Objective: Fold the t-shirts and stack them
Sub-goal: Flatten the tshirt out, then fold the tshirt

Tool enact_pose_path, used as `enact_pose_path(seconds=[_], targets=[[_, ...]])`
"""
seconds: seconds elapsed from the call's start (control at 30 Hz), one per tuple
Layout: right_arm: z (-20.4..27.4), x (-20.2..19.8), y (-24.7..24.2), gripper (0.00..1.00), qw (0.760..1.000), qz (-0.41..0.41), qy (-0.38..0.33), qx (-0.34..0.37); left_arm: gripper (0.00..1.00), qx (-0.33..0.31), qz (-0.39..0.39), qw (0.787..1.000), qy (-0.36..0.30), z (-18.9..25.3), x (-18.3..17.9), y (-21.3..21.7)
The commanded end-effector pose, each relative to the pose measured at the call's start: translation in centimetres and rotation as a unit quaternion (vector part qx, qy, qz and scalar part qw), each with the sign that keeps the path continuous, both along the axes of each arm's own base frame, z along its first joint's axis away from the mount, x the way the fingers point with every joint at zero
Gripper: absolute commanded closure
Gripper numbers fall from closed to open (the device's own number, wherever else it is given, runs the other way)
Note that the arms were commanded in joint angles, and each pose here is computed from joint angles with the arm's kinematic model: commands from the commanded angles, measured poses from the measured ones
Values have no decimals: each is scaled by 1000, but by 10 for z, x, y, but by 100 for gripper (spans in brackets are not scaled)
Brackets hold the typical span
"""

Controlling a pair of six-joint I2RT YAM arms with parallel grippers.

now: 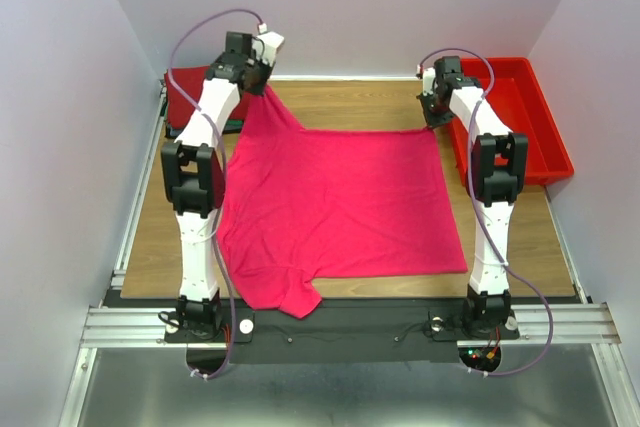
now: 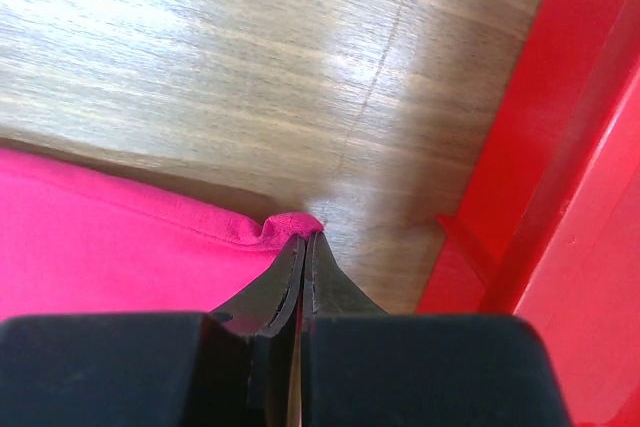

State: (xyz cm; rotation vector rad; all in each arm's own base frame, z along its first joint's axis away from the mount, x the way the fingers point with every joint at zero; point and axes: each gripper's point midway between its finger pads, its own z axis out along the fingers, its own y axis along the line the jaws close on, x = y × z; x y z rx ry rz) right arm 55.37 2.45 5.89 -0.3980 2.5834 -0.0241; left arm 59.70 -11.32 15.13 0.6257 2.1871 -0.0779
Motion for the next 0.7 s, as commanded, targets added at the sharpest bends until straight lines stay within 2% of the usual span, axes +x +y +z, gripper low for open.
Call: enact_pose_path(seconds=[0.0, 0.27, 0.53, 0.67], targets=[[59, 14, -1, 99, 997, -6, -70, 17, 100, -10, -11, 996, -82, 72, 0, 13], [78, 7, 3, 99, 996, 11, -87, 26, 100, -20, -23, 997, -67, 67, -18, 19], [93, -7, 9, 99, 994, 42, -93, 33, 100, -18, -18, 999, -39, 44, -48, 24], [93, -17, 8, 99, 994, 49, -88, 29, 100, -25, -13, 999, -40, 48, -62, 24]])
